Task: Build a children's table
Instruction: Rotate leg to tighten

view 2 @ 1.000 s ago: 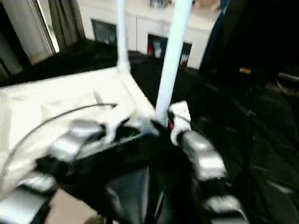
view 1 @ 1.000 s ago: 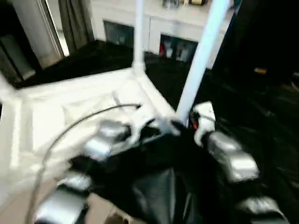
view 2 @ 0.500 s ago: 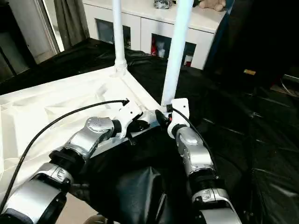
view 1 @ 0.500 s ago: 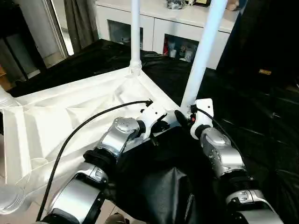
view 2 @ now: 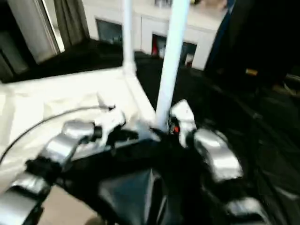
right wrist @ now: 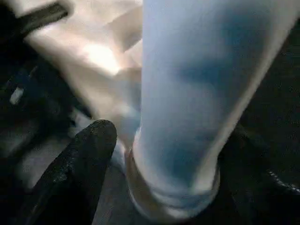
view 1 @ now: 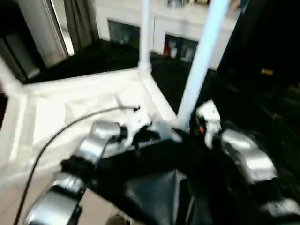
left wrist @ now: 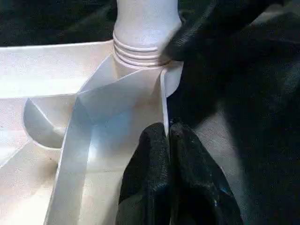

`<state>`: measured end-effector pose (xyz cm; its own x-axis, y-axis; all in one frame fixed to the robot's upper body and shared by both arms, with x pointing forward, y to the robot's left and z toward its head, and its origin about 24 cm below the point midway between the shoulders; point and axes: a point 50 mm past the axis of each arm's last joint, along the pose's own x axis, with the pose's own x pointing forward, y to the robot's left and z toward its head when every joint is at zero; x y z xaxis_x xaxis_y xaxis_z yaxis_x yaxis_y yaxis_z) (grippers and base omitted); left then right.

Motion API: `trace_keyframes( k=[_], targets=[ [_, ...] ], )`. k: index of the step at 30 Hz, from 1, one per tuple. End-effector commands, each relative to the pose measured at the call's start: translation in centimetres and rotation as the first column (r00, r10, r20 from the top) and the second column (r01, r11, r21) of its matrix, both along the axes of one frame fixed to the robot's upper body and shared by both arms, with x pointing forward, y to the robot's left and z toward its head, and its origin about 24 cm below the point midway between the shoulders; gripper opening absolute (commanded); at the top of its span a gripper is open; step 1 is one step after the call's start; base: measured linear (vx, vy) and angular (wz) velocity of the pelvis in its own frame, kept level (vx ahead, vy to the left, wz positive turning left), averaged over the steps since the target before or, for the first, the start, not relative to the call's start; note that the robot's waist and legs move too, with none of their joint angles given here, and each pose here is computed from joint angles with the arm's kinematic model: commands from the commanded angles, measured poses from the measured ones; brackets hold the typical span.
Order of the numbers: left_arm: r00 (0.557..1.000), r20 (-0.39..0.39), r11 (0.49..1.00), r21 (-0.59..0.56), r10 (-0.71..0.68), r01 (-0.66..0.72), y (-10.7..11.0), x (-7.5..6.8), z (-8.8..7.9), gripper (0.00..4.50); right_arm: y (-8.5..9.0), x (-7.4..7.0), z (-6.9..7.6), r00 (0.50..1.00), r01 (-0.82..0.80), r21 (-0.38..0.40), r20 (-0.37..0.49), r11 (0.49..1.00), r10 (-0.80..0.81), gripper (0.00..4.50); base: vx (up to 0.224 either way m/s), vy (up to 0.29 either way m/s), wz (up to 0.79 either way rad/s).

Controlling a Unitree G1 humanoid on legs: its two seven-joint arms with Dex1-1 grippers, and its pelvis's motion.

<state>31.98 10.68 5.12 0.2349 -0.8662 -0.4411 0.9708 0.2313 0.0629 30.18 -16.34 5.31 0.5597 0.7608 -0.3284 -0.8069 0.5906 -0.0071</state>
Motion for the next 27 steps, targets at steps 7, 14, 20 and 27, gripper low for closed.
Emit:
trace_keyframes(
  k=[7,14,20,27],
  targets=[
    [0.993,-0.010,0.992,-0.050,-0.120,0.120,0.6,-1.4,1.1,0.00,-0.7,-2.1,-0.1,0.984,-0.159,-0.032,-0.087,0.987,0.156,3.58,0.000,0.000,0.00],
    [0.990,-0.030,0.990,-0.052,-0.135,0.133,0.9,-1.9,1.1,0.00,-0.2,-2.7,0.0,0.972,-0.203,0.003,-0.124,0.979,0.202,3.58,0.000,0.000,0.00],
    [0.990,-0.033,0.989,-0.054,-0.137,0.135,0.9,-2.0,1.2,0.00,-0.2,-2.9,0.0,0.968,-0.209,0.017,-0.136,0.978,0.209,3.15,0.000,0.000,0.00],
    [0.989,-0.038,0.989,-0.055,-0.141,0.139,0.7,-2.1,1.2,0.00,-0.1,-3.2,-0.1,0.965,-0.215,0.024,-0.148,0.976,0.216,2.80,0.000,0.000,0.00]
  ],
)
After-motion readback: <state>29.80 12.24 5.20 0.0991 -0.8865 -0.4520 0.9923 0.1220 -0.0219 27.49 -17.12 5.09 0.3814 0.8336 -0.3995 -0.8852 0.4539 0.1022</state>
